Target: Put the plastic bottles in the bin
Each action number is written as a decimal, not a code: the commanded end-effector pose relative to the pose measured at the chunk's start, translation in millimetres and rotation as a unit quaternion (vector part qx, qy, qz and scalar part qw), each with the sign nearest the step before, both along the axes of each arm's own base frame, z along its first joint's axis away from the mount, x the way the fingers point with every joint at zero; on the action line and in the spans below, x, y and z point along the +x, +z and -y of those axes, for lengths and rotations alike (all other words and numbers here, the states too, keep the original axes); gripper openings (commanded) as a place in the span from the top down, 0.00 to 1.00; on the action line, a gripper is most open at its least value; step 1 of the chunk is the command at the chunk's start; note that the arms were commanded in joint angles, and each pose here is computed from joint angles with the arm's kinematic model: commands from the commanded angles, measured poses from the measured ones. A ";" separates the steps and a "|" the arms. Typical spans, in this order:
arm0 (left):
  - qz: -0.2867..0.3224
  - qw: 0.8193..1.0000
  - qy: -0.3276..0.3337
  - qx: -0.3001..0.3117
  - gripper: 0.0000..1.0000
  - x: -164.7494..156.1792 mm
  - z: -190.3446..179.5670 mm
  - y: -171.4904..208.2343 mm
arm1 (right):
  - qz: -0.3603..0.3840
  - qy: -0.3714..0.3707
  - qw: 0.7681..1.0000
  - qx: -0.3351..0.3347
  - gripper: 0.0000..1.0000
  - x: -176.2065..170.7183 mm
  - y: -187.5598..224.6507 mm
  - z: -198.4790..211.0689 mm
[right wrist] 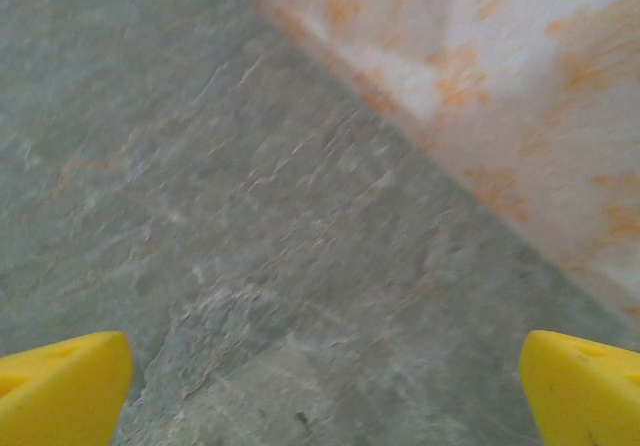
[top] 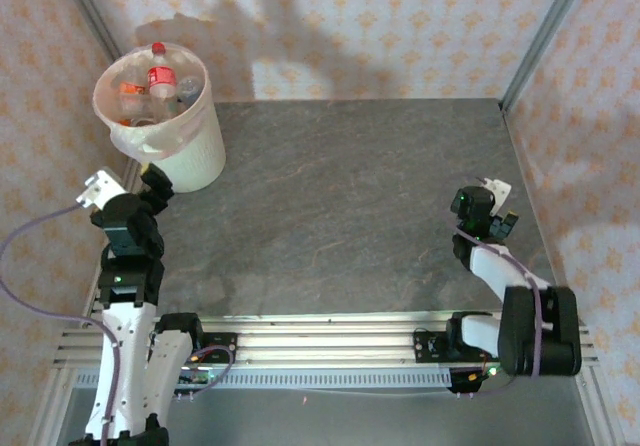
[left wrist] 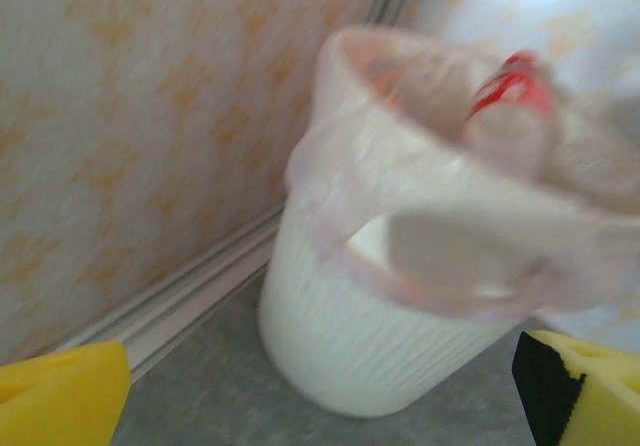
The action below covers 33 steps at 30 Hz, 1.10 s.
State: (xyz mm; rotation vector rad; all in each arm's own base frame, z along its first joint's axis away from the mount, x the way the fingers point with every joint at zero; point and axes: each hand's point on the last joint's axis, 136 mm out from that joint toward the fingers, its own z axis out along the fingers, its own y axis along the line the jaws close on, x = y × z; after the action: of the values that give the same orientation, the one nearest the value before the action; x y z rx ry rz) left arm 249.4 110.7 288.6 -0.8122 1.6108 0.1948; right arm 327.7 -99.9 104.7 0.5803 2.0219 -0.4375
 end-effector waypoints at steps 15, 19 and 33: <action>-0.110 0.993 -0.040 0.024 0.00 48.0 0.9 -158.5 | 0.084 0.242 0.963 0.079 0.01 47.6 10.2 -76.7; -0.139 0.985 -0.097 0.042 0.00 72.7 15.3 -171.9 | 0.107 0.237 0.961 0.093 0.01 53.1 12.4 -77.7; -0.148 0.963 -0.179 0.140 0.00 136.5 69.5 -191.3 | 0.082 0.181 0.979 0.049 0.01 66.2 -16.3 -71.5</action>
State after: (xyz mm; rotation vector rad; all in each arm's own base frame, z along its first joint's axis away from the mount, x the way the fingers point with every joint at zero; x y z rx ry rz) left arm 378.5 27.8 72.3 -0.2500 2.0418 0.1922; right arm 380.4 -21.3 68.7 0.2487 2.0092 0.0190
